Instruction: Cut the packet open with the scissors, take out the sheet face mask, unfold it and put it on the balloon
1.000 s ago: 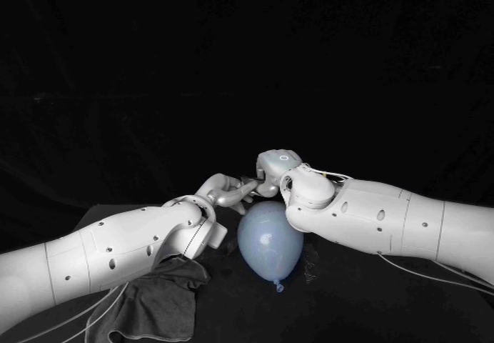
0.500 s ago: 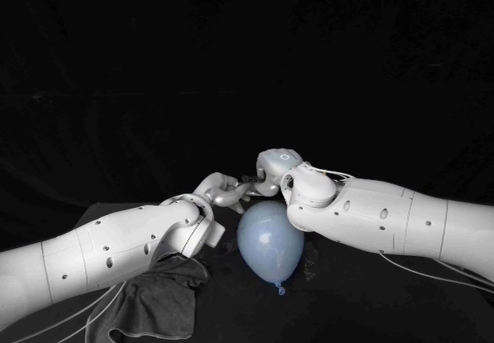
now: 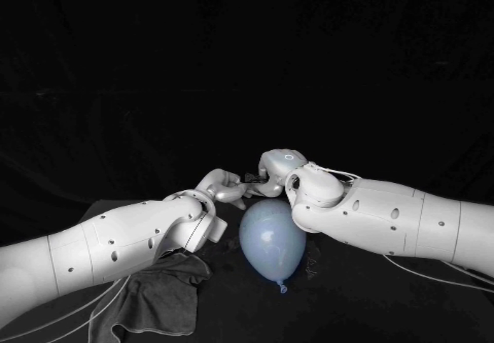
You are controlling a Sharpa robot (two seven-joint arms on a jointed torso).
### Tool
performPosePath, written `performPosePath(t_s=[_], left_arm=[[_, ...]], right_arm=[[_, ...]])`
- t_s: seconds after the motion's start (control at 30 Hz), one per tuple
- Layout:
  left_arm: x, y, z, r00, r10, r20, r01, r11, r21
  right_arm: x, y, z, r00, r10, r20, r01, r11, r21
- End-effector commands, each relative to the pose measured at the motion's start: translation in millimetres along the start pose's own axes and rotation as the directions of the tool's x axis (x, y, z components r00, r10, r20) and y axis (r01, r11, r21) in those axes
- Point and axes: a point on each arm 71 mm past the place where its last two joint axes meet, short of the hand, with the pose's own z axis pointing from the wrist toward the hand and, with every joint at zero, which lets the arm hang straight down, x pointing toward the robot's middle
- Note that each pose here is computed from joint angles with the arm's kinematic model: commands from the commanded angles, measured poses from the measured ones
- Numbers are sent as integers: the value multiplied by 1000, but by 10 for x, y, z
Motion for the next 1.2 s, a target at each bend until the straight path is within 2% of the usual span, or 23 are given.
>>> performPosePath(t_s=[0.03,0.3,0.47,0.6,0.9,1.03,1.2], left_arm=[[-35,-1,13,999,-6,34,7,1000,-22],[-25,-14,41,999,-1,43,2,999,-35],[-12,-32,57,1000,7,27,-7,999,-33],[1,-56,64,1000,11,18,-11,1000,-23],[-38,-92,65,999,12,47,-13,1000,13],[-65,-132,73,999,14,51,-15,1000,23],[-112,-193,94,999,19,51,-21,999,26]], right_arm=[[-11,64,-26,1000,27,0,-27,998,-49],[-15,98,-65,999,48,-9,-49,996,-78],[-19,89,-61,999,51,-6,-51,996,-78],[-19,77,-50,999,52,-6,-52,996,-74],[-10,-4,-27,997,70,-33,-72,995,-65],[-17,-41,-27,991,123,-47,-127,987,-95],[-68,-61,-72,978,207,-17,-207,962,-176]])
